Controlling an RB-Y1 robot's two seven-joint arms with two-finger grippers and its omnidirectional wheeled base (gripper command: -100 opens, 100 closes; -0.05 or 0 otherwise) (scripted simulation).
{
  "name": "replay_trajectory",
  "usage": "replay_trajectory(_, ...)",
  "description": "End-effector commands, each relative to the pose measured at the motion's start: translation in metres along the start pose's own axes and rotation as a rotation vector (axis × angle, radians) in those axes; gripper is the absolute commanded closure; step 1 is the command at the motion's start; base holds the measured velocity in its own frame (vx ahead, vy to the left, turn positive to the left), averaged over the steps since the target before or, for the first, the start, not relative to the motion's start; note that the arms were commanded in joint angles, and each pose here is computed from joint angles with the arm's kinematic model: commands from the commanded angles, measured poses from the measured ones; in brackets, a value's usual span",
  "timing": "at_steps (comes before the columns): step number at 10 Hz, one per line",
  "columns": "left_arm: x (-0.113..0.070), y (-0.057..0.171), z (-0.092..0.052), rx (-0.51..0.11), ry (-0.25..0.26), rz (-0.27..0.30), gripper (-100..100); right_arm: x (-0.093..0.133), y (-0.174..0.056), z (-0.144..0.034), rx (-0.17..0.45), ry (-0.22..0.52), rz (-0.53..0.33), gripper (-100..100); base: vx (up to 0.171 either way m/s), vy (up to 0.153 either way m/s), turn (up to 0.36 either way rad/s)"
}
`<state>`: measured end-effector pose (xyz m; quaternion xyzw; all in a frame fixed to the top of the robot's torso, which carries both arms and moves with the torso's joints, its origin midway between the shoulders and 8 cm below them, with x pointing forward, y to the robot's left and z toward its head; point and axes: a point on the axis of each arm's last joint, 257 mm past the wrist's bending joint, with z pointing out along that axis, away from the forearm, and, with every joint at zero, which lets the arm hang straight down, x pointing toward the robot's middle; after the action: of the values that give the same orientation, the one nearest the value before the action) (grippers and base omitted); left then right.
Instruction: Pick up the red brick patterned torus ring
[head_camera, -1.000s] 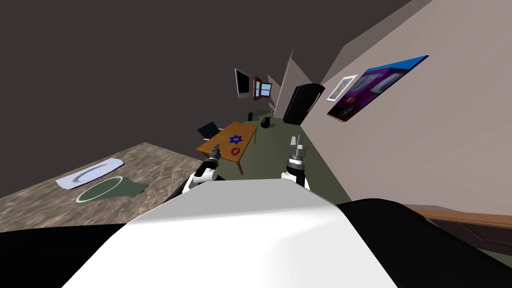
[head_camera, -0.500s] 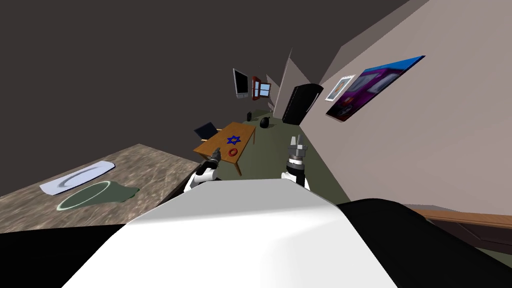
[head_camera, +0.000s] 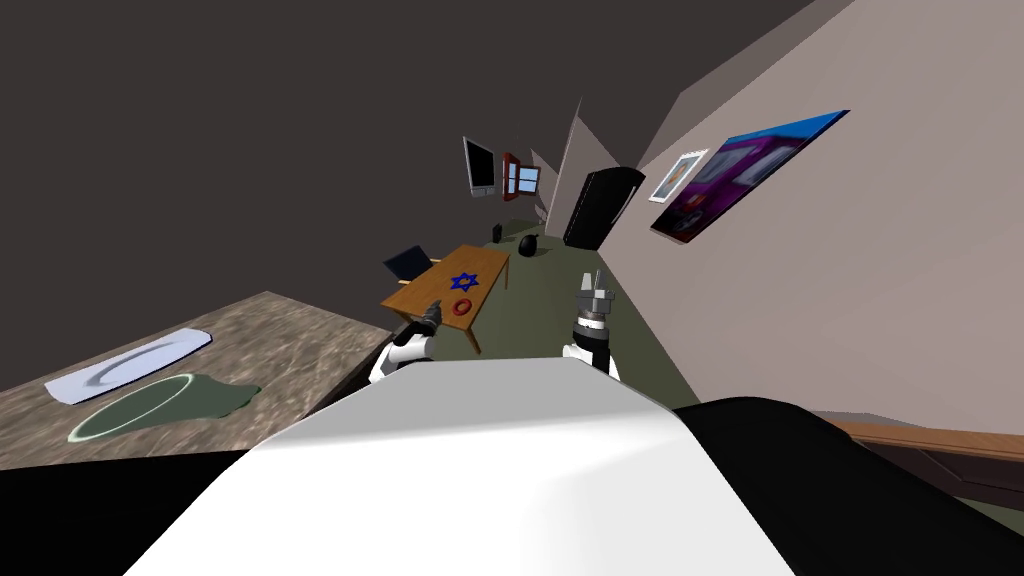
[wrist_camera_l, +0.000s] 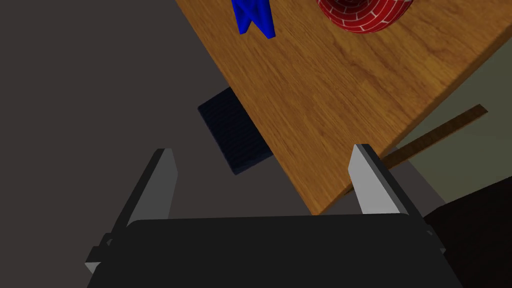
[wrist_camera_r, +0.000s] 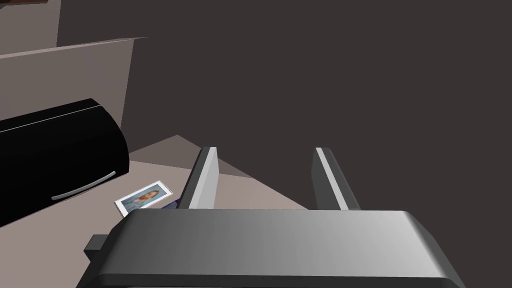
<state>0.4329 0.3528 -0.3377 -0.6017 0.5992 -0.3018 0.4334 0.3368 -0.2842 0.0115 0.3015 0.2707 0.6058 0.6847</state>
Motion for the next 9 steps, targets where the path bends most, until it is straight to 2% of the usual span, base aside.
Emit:
replay_trajectory(1, -0.003, 0.021, 0.005, -0.069, -0.001, 0.001, -100, 0.0, 0.0, 0.0, 0.0, 0.0, 0.0, 0, 0.059, -0.044, -0.018)
replay_trajectory(3, -0.007, 0.039, 0.008, -0.126, -0.001, 0.001, -100, 0.0, 0.0, 0.0, 0.0, 0.0, 0.0, 0, 0.09, -0.058, -0.011)
replay_trajectory(4, -0.01, 0.054, 0.01, -0.178, -0.002, 0.001, -100, 0.0, 0.0, 0.0, 0.0, 0.0, 0.0, 0, 0.077, -0.049, -0.008)
replay_trajectory(5, -0.01, 0.055, 0.01, -0.181, -0.002, 0.001, -100, 0.0, 0.0, 0.0, 0.0, 0.0, 0.0, 0, 0.064, -0.033, -0.004)
replay_trajectory(7, -0.018, 0.084, 0.013, -0.277, -0.003, 0.0, -100, 0.0, 0.0, 0.0, 0.0, 0.0, 0.0, 0, 0.094, -0.039, -0.01)
replay_trajectory(8, -0.017, 0.087, 0.012, -0.287, -0.002, 0.0, -100, 0.0, 0.0, 0.0, 0.0, 0.0, 0.0, 0, 0.092, -0.035, 0.0)
replay_trajectory(9, -0.021, 0.103, 0.012, -0.337, -0.003, -0.002, -100, 0.0, 0.0, 0.0, 0.0, 0.0, 0.0, 0, 0.093, -0.042, -0.007)
